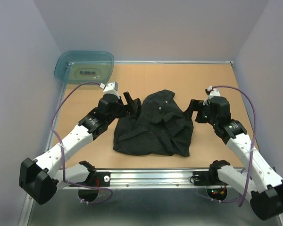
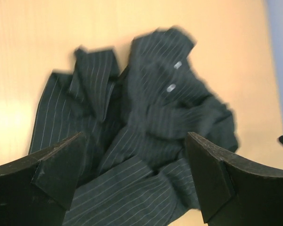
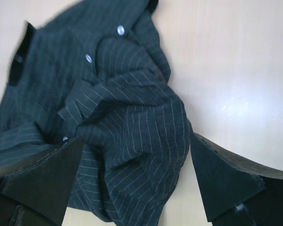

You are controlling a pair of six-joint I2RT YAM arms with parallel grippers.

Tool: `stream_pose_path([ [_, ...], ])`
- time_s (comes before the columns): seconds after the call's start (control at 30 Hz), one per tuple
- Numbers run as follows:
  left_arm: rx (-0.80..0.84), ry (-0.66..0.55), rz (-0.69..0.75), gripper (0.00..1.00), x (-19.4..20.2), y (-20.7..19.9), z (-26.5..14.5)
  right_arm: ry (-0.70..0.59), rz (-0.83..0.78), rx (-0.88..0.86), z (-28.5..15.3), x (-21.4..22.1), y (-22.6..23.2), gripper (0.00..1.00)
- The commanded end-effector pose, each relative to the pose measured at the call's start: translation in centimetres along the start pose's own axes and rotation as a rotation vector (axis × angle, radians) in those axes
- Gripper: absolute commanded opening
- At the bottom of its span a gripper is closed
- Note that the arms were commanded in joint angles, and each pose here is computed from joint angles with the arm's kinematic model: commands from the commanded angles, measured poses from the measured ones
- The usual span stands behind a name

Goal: Fold and stack the long sleeve shirts
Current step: Move the shirt to the center of the board, then flatten the shirt out

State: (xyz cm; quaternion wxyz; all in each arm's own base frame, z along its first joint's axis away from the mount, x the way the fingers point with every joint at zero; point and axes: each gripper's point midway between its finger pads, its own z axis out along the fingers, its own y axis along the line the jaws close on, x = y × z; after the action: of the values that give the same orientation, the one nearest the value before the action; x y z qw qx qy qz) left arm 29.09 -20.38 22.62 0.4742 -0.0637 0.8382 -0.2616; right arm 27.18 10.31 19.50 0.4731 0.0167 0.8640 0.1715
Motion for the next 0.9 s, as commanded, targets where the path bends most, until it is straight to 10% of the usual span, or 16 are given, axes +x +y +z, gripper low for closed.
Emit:
stream_pose_path([
  [0.0,-0.079,0.122,-0.056,0.96,5.1,3.0,1.7,0.082,0.023,-0.05,1.5,0.5,1.3,1.0],
  [0.7,-0.251,0.299,-0.118,0.9,11.8,10.0,7.5,0.264,-0.4,0.044,8.7,6.8,8.3,0.98],
  [0.87,-0.293,0.349,-0.141,0.81,13.6,11.7,8.7,0.229,-0.448,0.21,10.9,6.2,6.5,0.78],
])
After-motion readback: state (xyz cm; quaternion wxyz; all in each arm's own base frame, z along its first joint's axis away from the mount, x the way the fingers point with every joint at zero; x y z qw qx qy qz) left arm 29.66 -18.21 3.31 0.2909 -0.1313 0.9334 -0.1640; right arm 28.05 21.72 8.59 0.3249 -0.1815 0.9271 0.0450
